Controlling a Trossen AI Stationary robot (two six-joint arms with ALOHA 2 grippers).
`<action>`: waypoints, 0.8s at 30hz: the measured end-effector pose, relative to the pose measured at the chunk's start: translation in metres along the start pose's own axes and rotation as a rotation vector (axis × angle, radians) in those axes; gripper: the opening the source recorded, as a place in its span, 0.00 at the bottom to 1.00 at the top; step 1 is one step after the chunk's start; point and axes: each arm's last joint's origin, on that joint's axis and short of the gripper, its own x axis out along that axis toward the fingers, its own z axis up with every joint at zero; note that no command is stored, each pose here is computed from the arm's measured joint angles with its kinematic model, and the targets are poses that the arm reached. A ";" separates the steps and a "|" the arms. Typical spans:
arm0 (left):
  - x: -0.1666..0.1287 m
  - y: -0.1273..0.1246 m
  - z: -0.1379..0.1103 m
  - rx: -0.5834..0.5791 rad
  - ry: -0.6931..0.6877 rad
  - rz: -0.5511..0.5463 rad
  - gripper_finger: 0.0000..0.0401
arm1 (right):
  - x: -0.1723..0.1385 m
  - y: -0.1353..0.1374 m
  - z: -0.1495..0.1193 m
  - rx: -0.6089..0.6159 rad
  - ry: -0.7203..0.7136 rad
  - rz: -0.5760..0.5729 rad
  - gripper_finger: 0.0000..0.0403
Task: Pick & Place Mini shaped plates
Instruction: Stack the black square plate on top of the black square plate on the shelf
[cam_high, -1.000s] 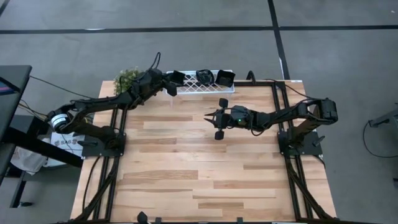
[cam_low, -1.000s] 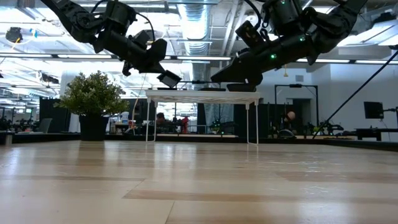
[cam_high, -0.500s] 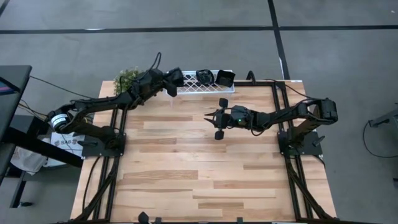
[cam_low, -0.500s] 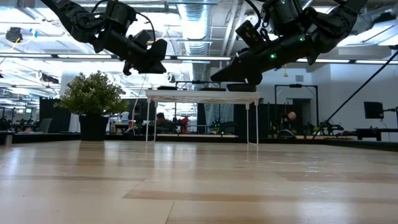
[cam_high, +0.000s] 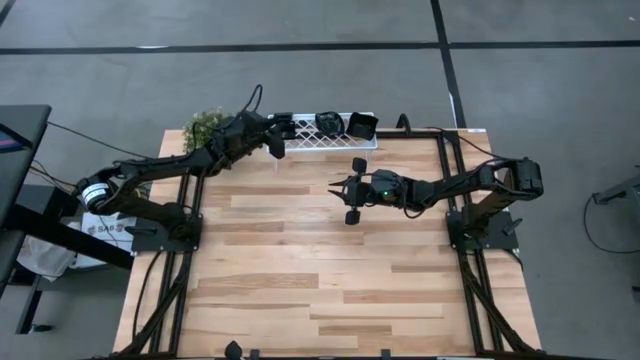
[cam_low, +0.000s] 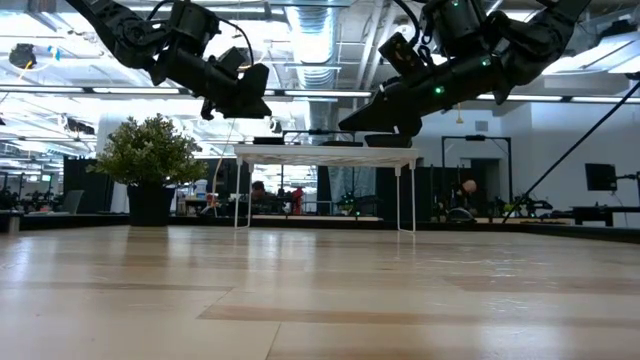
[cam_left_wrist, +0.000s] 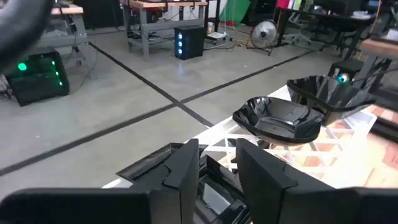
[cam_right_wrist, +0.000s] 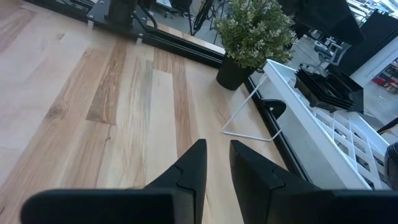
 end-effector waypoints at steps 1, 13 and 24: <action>0.000 0.000 0.000 0.016 0.000 0.000 0.27 | 0.000 0.000 0.000 0.000 0.000 0.000 0.16; 0.005 0.000 0.031 0.292 0.171 -0.174 0.26 | 0.000 -0.001 0.000 -0.002 0.002 -0.002 0.16; 0.000 0.024 0.070 0.425 0.275 -0.303 0.26 | 0.000 -0.001 -0.004 -0.005 0.030 0.003 0.16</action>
